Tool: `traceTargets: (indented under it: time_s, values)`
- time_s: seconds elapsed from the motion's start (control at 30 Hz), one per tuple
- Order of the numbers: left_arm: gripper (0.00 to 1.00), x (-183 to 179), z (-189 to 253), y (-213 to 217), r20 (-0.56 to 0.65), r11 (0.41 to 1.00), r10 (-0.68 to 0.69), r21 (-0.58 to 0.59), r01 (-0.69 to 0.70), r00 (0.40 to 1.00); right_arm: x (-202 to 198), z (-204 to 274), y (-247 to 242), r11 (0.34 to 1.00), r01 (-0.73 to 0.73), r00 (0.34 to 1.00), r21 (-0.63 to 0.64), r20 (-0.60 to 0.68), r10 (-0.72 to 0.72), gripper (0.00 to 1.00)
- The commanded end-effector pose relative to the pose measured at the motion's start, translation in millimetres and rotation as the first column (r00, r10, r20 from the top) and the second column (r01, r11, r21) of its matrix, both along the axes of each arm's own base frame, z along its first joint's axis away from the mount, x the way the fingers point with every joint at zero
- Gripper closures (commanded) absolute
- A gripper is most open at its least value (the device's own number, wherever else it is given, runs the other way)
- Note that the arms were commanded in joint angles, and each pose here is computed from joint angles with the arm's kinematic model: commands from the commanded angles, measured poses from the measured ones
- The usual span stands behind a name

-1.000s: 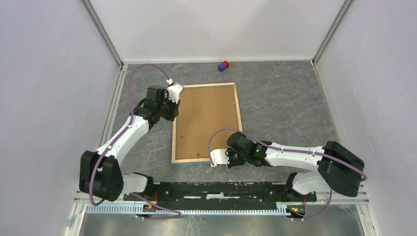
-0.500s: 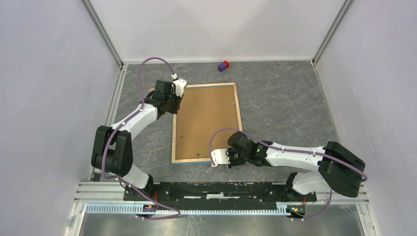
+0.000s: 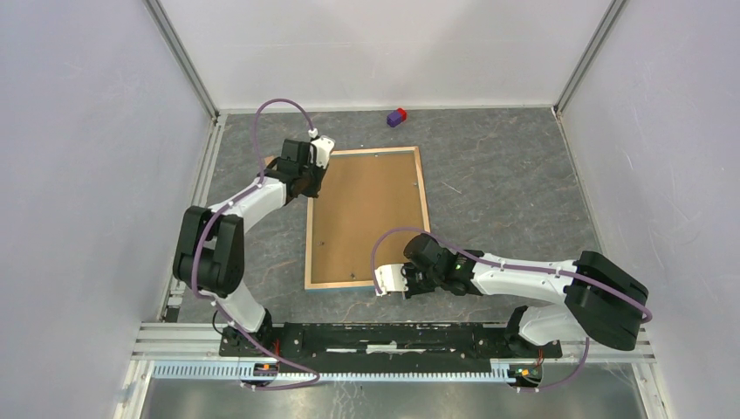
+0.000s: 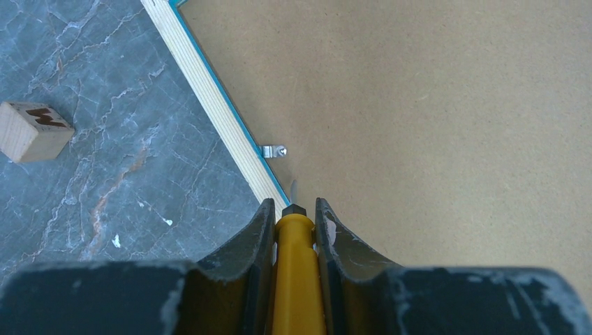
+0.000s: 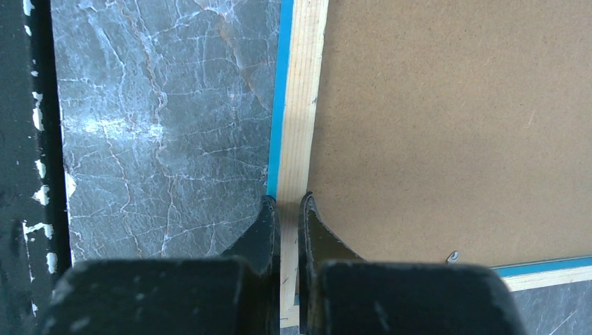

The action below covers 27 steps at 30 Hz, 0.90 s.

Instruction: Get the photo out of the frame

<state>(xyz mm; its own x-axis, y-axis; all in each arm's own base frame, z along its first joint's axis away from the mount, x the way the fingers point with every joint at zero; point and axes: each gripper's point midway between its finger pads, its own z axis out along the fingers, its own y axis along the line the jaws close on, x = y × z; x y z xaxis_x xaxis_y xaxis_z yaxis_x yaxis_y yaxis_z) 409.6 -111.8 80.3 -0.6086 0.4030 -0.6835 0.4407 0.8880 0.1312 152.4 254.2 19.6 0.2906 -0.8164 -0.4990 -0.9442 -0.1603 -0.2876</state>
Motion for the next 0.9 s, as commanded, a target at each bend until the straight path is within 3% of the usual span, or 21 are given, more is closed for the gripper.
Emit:
traceTargets:
  time_s: [0.0, 0.53, 0.87]
  values:
    - [0.98, 27.8, 14.9, 1.5, 0.086, 1.000, 0.031, -0.006, -0.031, 0.996, -34.4, -42.6, -42.1, 0.983, -0.069, 0.990, -0.170, -0.135, 0.046, 1.00]
    - [0.98, 51.1, 4.7, 9.1, 0.110, 0.998, 0.052, 0.031, -0.055, 0.993, -34.2, -45.3, -43.9, 0.981, -0.073, 0.990, -0.182, -0.136, 0.048, 1.00]
    - [0.98, 38.7, 4.4, 2.0, 0.078, 1.000, 0.017, -0.008, -0.017, 0.997, -34.0, -45.7, -43.8, 0.980, -0.072, 0.990, -0.185, -0.137, 0.047, 1.00]
